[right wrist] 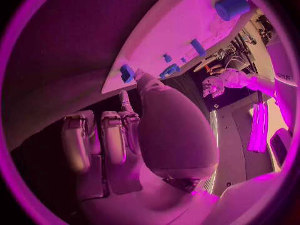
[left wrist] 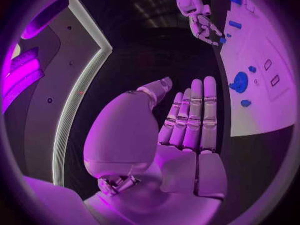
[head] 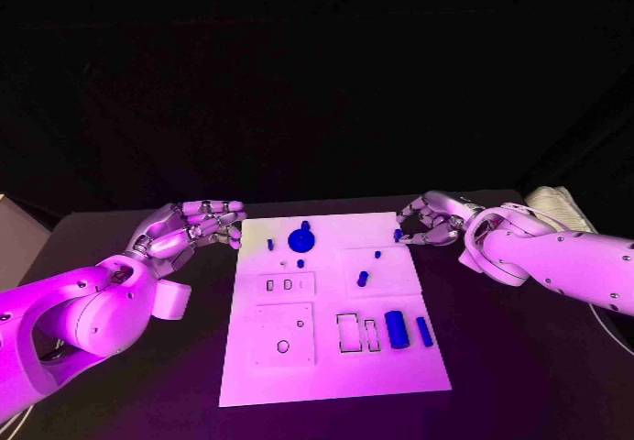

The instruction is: Assemble the parts on the task board

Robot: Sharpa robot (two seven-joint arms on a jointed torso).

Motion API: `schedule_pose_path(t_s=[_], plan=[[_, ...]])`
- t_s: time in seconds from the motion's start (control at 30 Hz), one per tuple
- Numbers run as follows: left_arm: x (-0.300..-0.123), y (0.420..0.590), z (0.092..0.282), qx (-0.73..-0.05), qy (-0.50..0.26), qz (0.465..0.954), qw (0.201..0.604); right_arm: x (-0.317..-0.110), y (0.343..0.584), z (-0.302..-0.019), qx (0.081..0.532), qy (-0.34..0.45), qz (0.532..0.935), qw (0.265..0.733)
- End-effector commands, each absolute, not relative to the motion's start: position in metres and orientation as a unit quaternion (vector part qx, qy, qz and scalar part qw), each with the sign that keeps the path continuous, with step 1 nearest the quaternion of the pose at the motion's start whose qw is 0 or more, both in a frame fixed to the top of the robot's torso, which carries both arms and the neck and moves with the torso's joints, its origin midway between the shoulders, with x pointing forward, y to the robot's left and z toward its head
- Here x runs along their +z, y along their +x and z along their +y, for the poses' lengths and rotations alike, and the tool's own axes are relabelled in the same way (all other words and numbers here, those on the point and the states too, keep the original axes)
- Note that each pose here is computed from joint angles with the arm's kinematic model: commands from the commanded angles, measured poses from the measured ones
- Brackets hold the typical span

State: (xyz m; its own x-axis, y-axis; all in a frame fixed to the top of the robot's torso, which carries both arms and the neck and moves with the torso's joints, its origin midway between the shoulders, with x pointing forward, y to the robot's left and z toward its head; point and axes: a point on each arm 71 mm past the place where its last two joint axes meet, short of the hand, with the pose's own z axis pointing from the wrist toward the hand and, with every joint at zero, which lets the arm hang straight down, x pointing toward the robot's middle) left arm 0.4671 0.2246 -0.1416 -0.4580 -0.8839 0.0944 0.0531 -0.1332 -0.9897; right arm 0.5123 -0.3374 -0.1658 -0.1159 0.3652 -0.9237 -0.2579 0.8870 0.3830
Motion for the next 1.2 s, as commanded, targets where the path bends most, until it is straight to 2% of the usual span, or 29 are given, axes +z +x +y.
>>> schedule_pose_path(t_s=[0.03,1.2], plan=[[-0.140,0.467,0.222,-0.659,-0.368,0.552,0.354,-0.169,0.513,-0.335,0.238,0.032,0.717,0.654],[-0.141,0.468,0.223,-0.658,-0.367,0.553,0.356,-0.180,0.518,-0.330,0.224,0.030,0.727,0.649]])
